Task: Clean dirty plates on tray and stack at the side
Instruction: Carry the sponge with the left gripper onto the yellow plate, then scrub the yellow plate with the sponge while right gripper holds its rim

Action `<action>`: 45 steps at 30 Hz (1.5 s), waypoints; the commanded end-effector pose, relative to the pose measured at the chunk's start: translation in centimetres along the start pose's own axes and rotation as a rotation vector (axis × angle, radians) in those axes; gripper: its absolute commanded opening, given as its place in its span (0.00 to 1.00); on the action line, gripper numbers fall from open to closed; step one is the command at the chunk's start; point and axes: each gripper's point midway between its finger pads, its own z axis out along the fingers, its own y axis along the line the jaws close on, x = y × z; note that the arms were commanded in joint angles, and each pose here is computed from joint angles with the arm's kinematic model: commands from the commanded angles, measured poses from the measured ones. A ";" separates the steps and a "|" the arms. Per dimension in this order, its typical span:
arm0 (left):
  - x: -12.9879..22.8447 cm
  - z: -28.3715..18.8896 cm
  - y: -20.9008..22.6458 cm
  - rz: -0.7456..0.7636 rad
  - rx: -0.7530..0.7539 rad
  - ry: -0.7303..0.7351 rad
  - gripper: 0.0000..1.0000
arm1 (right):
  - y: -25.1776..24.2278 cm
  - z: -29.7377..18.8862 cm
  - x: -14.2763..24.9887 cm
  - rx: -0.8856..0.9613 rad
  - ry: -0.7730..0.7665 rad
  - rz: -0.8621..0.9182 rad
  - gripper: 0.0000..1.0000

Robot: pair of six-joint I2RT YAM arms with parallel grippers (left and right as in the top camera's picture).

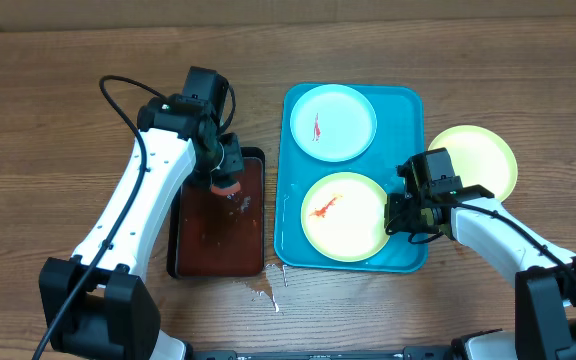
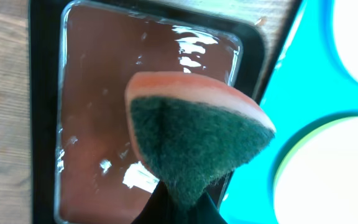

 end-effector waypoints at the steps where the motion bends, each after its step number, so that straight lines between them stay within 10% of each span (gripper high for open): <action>1: -0.2 -1.9 -4.8 0.126 0.175 -0.050 0.04 | -0.6 0.6 1.5 0.021 0.042 0.005 0.04; 14: 5.6 3.5 -20.9 0.342 0.389 -0.033 0.04 | -0.7 0.6 1.7 0.024 0.050 0.007 0.04; 26: 9.8 15.2 -20.8 0.215 0.300 0.225 0.04 | -0.7 0.6 1.7 0.023 0.050 0.007 0.04; 45: 7.4 13.2 -13.6 0.139 -0.111 0.173 0.04 | -0.8 0.6 2.2 0.029 0.069 0.011 0.04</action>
